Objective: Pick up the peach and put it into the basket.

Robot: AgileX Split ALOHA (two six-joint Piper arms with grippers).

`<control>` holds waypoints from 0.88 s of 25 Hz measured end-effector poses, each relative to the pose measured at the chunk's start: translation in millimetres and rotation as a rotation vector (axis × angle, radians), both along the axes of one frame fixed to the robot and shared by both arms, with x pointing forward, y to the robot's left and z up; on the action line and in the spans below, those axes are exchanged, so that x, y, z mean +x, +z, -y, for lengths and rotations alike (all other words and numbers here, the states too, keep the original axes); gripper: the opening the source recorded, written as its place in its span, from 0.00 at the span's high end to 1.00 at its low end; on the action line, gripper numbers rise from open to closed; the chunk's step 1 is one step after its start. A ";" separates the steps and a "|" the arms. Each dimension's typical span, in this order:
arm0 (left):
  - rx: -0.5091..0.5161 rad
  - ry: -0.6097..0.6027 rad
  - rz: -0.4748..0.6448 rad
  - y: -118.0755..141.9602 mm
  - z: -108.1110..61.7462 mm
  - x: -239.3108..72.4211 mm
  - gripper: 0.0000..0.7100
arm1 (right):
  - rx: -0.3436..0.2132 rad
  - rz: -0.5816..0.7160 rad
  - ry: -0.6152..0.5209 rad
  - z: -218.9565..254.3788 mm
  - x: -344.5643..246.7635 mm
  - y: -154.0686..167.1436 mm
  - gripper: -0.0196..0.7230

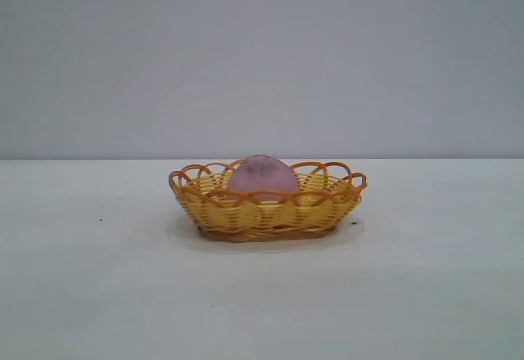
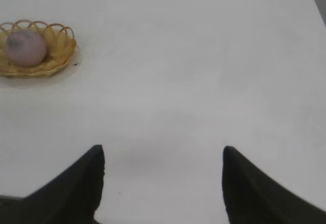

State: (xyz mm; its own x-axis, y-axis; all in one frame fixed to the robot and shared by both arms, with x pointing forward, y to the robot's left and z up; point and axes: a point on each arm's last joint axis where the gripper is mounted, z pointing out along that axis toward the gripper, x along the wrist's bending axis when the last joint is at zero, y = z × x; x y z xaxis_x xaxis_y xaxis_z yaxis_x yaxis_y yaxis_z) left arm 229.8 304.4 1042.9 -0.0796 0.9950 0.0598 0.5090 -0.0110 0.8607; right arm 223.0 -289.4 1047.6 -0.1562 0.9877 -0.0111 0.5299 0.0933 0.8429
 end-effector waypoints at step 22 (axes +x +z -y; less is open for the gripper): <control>0.000 0.000 0.000 0.0 0.0 0.0 0.29 | 0.053 0.028 -0.127 11.8 5.4 -2.4 0.47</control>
State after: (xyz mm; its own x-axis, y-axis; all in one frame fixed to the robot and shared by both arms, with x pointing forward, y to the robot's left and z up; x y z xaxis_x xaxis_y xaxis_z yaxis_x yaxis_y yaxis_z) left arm 229.8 304.4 1042.9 -0.0796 0.9950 0.0598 0.5090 -0.0110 0.8607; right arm 228.4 -301.3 1045.3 -0.0299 0.9988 0.0393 0.5112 -0.0185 0.8593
